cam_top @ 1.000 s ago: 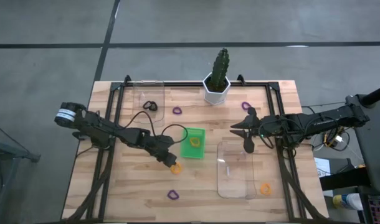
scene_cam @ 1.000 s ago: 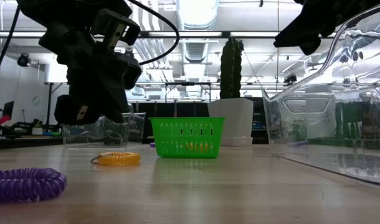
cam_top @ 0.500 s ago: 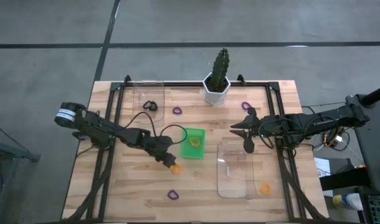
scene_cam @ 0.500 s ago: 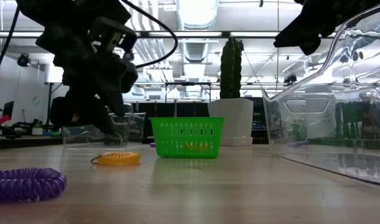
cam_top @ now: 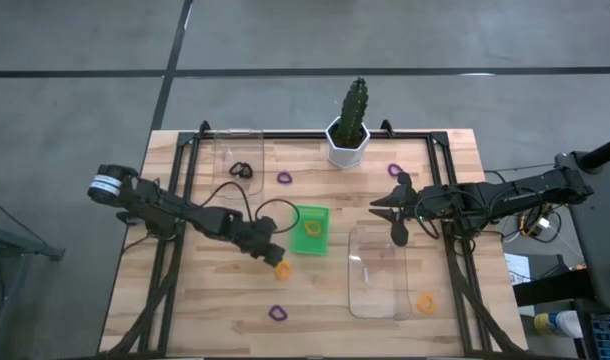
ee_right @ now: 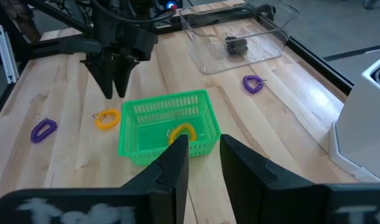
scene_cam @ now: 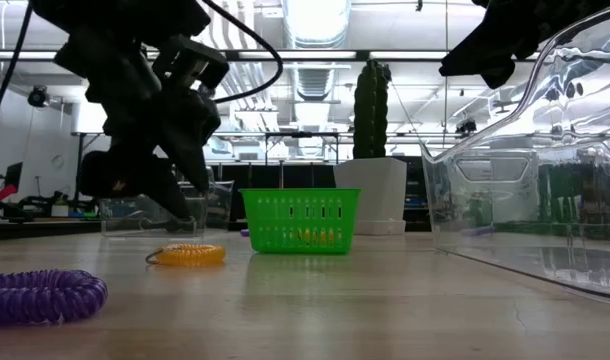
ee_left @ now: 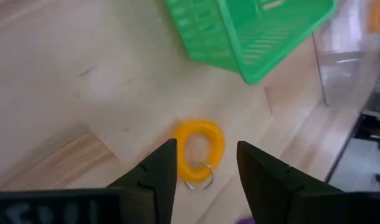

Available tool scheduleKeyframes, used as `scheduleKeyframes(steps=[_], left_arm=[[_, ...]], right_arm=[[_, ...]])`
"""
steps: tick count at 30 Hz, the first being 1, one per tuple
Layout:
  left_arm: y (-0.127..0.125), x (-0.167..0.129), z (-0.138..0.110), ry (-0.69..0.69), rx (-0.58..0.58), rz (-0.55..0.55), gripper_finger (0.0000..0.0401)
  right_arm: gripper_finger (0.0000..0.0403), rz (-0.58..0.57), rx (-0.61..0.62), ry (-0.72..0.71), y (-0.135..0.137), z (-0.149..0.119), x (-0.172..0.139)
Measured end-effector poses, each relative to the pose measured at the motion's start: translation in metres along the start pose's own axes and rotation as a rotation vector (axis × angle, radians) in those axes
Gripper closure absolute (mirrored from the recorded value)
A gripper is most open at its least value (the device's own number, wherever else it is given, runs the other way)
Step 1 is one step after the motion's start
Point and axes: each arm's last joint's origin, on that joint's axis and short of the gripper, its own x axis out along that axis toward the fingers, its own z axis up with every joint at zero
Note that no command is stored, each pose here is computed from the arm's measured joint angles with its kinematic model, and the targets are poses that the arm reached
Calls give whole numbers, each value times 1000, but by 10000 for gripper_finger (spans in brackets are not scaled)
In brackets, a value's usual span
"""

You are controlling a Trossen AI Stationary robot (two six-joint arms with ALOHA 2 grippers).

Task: Sort spring keychains
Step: Put the left orange spring keychain into the green bin

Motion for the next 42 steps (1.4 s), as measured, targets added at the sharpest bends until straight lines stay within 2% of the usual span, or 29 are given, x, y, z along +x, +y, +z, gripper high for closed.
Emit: scheduleKeyframes(steps=[9, 20, 24, 42], left_arm=[[-13, 6, -2, 9, 8, 192, 243], [-36, 29, 0, 47, 53, 264, 243], [-36, 33, -4, 72, 56, 322, 243], [-23, 59, -12, 98, 27, 414, 243]], right_arm=[[317, 0, 0, 0, 0, 0, 0], [317, 0, -3, 1, 0, 0, 0], [317, 1, -3, 1, 0, 0, 0], [317, 1, -3, 1, 0, 0, 0]])
